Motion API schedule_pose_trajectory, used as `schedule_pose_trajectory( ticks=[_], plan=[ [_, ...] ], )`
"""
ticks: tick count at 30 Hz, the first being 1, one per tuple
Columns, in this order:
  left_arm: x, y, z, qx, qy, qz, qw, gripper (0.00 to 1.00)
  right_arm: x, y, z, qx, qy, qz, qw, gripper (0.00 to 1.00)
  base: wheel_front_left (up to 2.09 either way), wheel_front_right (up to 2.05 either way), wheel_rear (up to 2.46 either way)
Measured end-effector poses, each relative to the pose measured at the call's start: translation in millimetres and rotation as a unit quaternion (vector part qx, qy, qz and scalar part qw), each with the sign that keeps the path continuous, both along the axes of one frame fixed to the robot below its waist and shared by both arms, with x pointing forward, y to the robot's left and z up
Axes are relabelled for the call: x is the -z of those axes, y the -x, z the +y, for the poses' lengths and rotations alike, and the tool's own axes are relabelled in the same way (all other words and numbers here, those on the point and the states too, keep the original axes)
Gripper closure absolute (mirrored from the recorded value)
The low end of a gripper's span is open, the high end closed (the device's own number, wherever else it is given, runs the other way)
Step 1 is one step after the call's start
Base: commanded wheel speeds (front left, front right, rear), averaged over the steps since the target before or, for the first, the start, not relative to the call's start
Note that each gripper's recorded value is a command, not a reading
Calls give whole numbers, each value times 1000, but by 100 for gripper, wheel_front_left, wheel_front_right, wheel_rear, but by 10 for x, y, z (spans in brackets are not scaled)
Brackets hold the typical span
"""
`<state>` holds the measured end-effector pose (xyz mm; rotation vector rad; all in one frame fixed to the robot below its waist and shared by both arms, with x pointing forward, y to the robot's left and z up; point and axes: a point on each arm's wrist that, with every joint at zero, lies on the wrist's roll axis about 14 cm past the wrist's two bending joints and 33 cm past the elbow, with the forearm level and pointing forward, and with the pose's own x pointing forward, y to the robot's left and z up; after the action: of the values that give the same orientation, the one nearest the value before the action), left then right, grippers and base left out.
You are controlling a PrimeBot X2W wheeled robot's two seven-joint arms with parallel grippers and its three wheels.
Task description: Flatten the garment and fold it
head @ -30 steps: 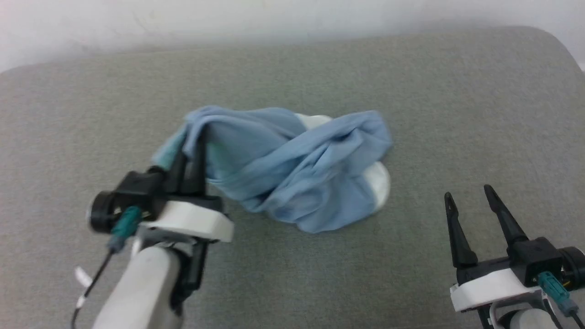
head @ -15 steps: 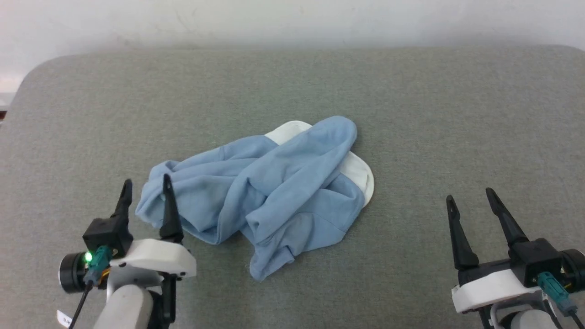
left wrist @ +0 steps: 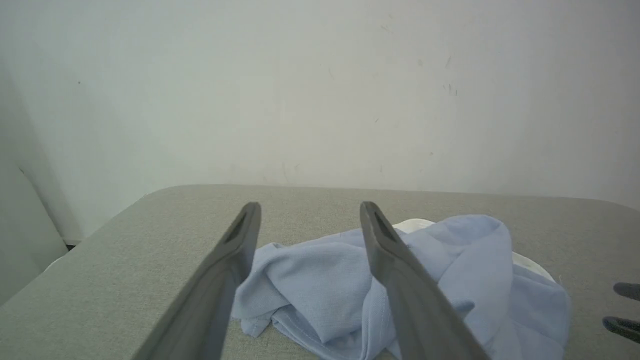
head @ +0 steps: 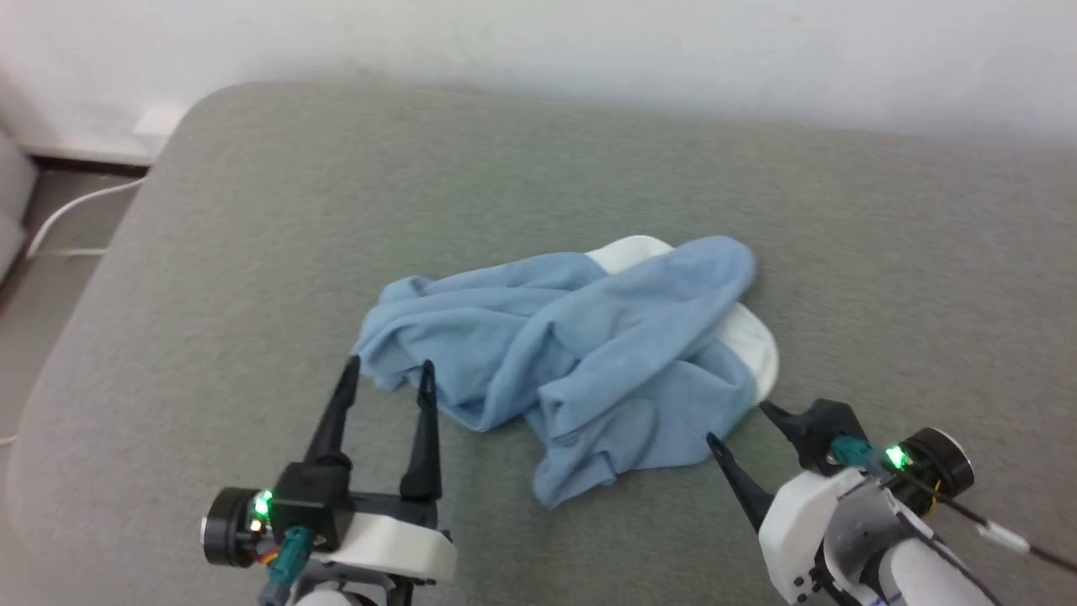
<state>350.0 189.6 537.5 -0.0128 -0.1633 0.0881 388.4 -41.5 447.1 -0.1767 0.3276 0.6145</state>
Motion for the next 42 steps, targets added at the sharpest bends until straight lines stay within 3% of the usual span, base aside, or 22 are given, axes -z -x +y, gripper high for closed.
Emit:
schedule_pose_trajectory(
  ticks=[7, 16, 17, 18, 25, 30, 34, 35, 36, 37, 42],
  plan=[
    [87, 200, 123, -29, 9, 14, 999, 0, 377, -99, 225, -54, 68, 94, 992, 0, 0, 0, 0],
    [141, 391, 392, -79, 11, 25, 997, 0, 707, -178, 438, -84, 99, 134, 982, 0, 0, 0, 0],
    [148, 402, 413, -82, 10, 26, 996, 0, 727, -188, 447, -87, 102, 134, 982, 66, 0, 0, 0],
    [154, 410, 433, -86, 9, 27, 996, 0, 734, -204, 459, -89, 104, 132, 982, 100, 0, 0, 0],
    [213, 386, 407, -78, 13, 35, 996, 0, 653, -364, 198, -67, 118, 105, 985, 100, 0, 0, 0],
    [203, 310, 283, -52, 15, 31, 998, 0, 389, -646, -585, -1, 180, 61, 982, 100, 0, 0, 0],
    [217, 229, 128, -22, 17, 31, 999, 0, 259, -672, -1075, 52, 197, 52, 978, 100, 0, 0, 0],
    [235, 211, 84, -14, 18, 34, 999, 0, 278, -632, -1151, 59, 200, 56, 976, 71, 0, 0, 0],
    [260, 193, 40, -7, 19, 37, 999, 0, 301, -591, -1220, 65, 203, 59, 975, 9, 0, 0, 0],
    [288, 176, -16, 2, 20, 41, 999, 0, 311, -559, -1281, 73, 201, 59, 975, 0, 0, 0, 0],
    [434, 103, -299, 53, 33, 63, 996, 0, 171, -532, -1370, 122, 138, 35, 982, 0, 0, 0, 0]
  ],
)
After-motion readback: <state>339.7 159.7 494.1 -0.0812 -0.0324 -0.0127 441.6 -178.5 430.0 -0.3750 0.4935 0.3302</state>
